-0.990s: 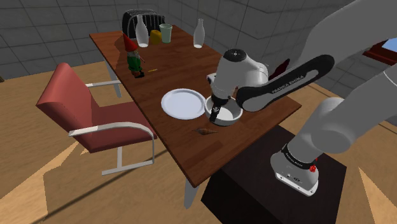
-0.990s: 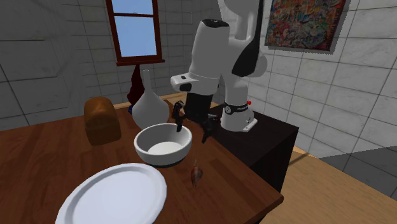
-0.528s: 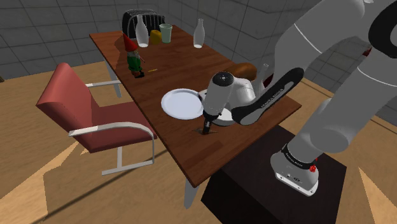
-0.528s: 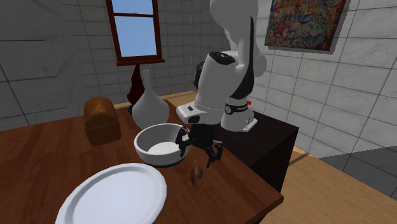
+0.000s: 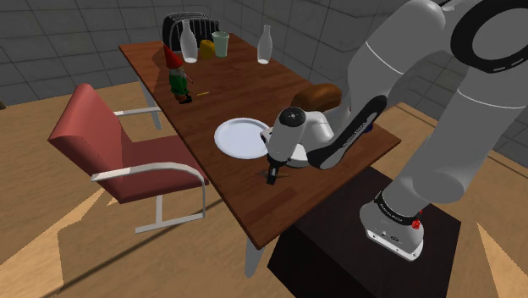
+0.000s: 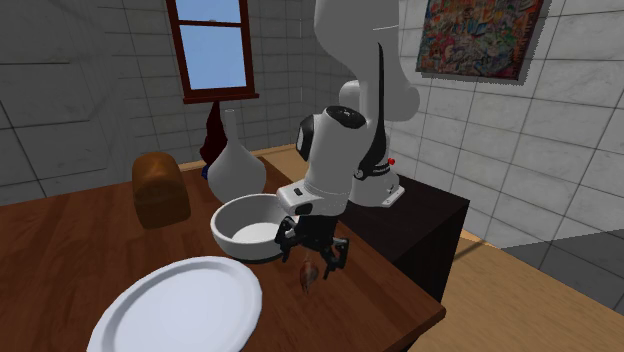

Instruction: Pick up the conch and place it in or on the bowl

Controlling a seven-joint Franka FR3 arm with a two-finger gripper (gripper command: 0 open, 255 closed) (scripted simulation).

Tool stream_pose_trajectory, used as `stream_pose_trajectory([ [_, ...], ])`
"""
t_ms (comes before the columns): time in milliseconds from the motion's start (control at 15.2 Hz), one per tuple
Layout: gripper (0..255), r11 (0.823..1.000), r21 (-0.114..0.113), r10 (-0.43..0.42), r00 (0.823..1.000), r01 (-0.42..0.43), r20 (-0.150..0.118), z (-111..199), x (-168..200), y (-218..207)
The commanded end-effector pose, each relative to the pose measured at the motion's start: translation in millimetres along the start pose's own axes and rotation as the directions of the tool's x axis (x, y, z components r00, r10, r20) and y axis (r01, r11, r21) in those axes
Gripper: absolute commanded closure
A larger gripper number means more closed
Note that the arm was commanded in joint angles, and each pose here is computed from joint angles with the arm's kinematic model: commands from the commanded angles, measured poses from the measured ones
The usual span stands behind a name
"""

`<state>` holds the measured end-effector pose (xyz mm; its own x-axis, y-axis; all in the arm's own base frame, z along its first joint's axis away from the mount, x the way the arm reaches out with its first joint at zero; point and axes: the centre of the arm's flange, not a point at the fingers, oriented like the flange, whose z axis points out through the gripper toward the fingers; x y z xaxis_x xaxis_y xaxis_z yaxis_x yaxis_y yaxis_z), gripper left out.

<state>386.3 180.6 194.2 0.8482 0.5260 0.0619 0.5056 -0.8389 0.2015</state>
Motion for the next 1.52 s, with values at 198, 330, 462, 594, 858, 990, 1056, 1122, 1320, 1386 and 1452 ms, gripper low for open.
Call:
stream_pose_trajectory([
  [198,0,1.000,0.001,0.004,1.000,-0.004,0.014,6,-4,1],
  [330,0,1.000,0.001,0.004,1.000,-0.004,0.014,6,-4,1],
  [462,255,1.000,0.002,0.004,1.000,-0.004,0.014,4,-3,1],
  [594,255,1.000,0.002,0.004,1.000,-0.004,0.014,3,-3,0],
  [858,255,1.000,0.002,0.004,1.000,-0.004,0.014,4,-3,-3],
  [990,255,1.000,0.001,0.004,1.000,-0.005,0.014,6,-4,1],
  [1056,255,1.000,0.001,0.004,1.000,-0.005,0.014,1,-3,2],
  [1122,255,1.000,0.001,0.004,1.000,-0.005,0.014,-5,-3,3],
  [1320,255,1.000,0.001,0.004,1.000,-0.005,0.014,-20,-2,6],
  [1386,255,1.000,0.001,0.004,1.000,-0.005,0.014,-25,-2,8],
  [1452,255,1.000,0.001,0.004,1.000,-0.005,0.014,-30,-1,9],
])
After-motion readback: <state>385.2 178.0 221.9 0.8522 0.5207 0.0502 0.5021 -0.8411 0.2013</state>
